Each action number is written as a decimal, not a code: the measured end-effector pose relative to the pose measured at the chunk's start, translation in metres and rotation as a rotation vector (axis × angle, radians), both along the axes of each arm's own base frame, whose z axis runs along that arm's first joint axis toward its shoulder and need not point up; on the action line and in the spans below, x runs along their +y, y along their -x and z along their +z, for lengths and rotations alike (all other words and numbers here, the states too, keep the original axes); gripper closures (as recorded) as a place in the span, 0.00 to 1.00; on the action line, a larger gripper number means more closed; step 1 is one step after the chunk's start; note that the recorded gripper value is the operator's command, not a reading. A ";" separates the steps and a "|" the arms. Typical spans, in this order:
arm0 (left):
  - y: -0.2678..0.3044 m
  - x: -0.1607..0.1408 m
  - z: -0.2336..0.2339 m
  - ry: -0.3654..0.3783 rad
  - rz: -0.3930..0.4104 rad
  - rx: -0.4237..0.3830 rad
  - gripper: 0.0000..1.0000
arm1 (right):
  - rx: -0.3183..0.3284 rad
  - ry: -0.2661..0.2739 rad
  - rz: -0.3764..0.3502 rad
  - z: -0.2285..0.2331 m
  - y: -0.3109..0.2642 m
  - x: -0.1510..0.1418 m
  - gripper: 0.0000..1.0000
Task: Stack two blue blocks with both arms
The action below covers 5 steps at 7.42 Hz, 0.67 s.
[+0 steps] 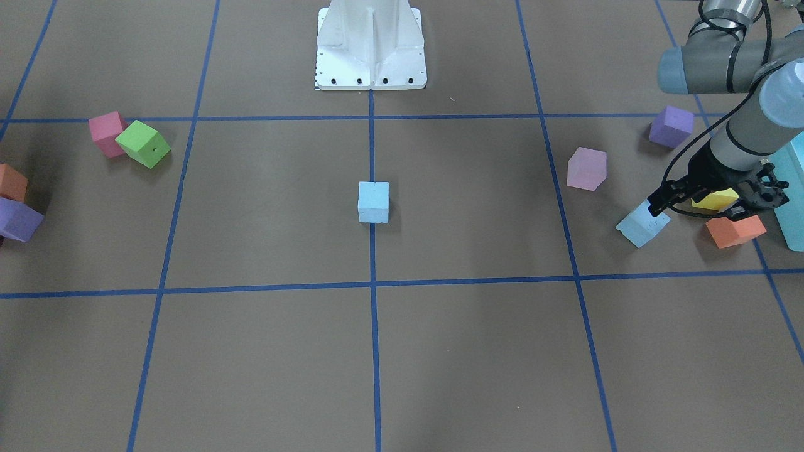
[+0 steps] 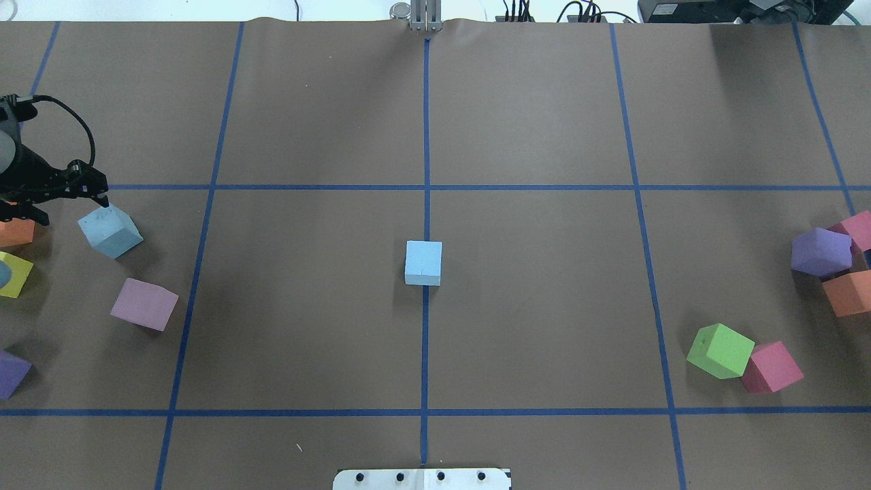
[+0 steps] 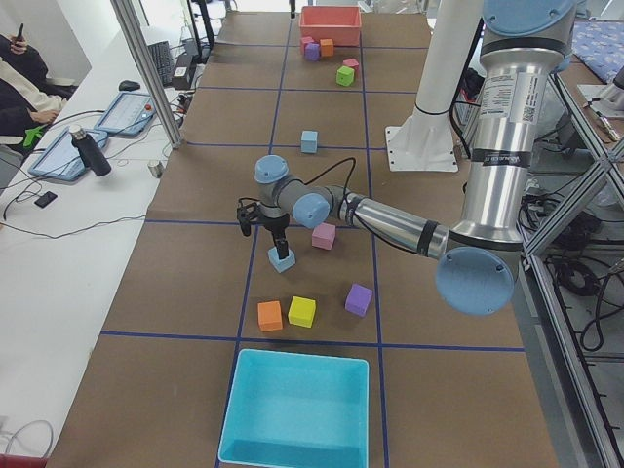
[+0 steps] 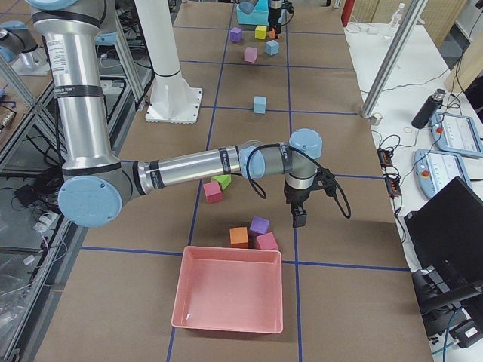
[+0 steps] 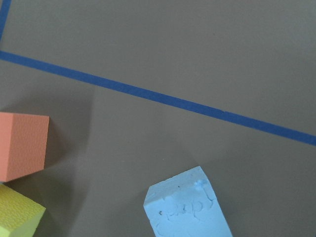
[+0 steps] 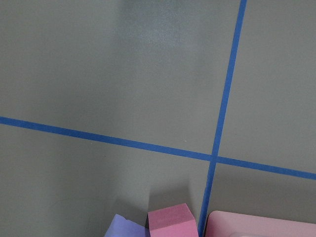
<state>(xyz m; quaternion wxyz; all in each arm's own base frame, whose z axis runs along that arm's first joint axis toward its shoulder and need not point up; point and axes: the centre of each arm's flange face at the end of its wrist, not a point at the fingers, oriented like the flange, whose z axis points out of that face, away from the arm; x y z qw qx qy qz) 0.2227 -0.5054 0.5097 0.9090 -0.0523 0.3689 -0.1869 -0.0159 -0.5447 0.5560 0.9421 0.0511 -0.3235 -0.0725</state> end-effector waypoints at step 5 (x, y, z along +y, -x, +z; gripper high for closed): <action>-0.043 0.010 0.034 0.033 -0.017 0.030 0.02 | 0.001 0.011 0.005 0.003 0.000 0.002 0.00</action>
